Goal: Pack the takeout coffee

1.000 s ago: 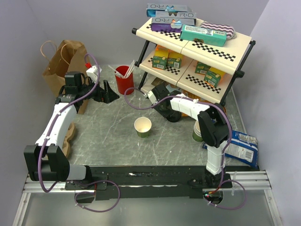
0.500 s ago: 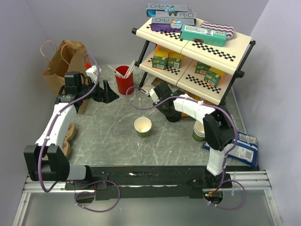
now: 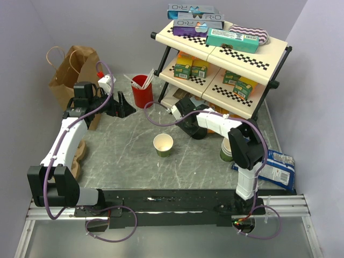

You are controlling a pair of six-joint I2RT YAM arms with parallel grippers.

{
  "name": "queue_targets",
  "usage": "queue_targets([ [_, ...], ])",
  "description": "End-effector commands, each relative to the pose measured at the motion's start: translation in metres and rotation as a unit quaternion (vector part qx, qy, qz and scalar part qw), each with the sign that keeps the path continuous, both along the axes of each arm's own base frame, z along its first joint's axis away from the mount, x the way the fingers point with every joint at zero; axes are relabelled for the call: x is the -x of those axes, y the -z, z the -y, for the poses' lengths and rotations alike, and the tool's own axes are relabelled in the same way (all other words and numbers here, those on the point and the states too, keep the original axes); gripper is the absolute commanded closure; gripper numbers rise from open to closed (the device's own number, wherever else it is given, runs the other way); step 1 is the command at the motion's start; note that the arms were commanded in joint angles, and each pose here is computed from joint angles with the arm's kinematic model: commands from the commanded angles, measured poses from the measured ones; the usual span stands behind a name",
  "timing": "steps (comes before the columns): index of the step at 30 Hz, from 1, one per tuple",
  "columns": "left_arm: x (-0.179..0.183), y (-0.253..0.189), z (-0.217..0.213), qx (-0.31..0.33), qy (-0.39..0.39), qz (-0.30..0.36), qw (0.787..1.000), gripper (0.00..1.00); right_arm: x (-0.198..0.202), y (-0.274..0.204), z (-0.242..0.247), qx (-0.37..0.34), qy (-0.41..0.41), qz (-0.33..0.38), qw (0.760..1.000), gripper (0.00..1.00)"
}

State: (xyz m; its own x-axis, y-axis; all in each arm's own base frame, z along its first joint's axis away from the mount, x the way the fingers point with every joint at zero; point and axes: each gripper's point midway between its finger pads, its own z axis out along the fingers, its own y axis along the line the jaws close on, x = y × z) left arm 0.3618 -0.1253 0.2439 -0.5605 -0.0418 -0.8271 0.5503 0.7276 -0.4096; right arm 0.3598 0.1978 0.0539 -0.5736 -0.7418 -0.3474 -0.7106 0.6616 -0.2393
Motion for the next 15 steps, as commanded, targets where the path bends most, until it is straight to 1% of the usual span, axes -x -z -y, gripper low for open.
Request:
queue_targets([
  [1, 0.0008, -0.0056, -0.0022, -0.003, 0.001, 0.017, 1.0, 0.03, -0.0041, -0.0032, -0.0031, -0.009, 0.007, -0.007, 1.0, 0.66],
  [7, -0.0002, -0.006, -0.0019, -0.001, 0.001, 0.017, 1.0, 0.03, -0.0021, 0.0004, -0.0042, -0.01, 0.006, -0.015, 1.0, 0.67],
  [10, -0.0008, -0.0059, -0.0017, -0.001, 0.001, 0.017, 1.0, 0.03, -0.0028, -0.0008, -0.0042, -0.011, 0.007, -0.014, 1.0, 0.7],
  [15, -0.002, -0.0059, -0.0018, 0.001, 0.001, 0.017, 1.0, 0.03, -0.0033, -0.0019, -0.0056, -0.014, 0.007, -0.016, 1.0, 0.79],
])
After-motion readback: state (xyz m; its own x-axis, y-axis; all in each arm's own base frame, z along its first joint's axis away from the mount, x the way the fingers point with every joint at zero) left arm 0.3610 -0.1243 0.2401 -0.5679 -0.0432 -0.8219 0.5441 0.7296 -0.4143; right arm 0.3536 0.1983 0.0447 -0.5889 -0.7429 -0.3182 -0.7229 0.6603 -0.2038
